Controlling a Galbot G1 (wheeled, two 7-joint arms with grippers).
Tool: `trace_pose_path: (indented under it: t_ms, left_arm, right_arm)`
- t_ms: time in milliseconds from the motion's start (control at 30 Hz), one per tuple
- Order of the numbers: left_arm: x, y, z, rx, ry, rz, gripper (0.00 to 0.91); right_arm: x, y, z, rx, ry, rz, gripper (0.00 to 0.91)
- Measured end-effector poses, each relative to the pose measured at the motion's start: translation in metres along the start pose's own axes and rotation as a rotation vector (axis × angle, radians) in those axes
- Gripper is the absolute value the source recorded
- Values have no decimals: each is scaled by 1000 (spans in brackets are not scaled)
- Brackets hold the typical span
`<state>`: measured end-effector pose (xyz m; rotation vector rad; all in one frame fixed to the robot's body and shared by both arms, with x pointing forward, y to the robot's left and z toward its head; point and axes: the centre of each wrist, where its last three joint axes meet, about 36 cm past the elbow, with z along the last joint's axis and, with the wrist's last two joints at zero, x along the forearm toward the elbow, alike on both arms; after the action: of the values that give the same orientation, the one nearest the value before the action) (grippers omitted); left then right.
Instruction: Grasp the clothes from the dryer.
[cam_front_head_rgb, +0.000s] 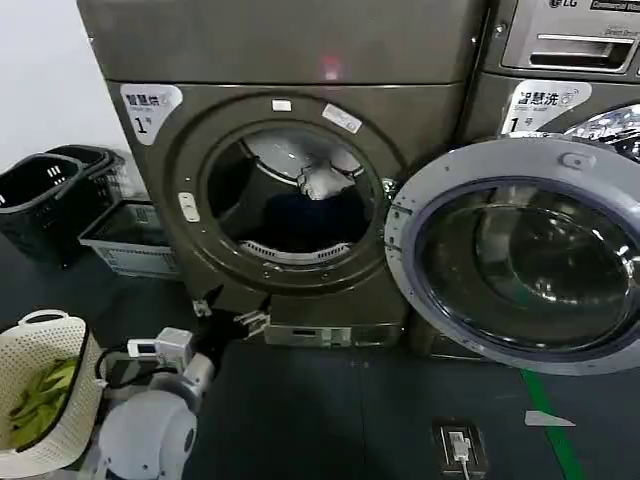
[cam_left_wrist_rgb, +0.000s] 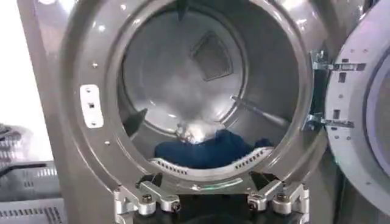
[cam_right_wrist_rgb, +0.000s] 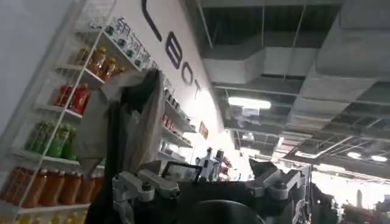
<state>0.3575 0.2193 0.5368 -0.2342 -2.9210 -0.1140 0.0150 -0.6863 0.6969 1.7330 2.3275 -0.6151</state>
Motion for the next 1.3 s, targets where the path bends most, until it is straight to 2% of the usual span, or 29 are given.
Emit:
trace_pose_path:
  t_ms: [1300]
  left_arm:
    - [-7, 4, 4, 3, 14, -28, 907]
  right_arm:
    - [-3, -2, -4, -32, -24, 21, 907]
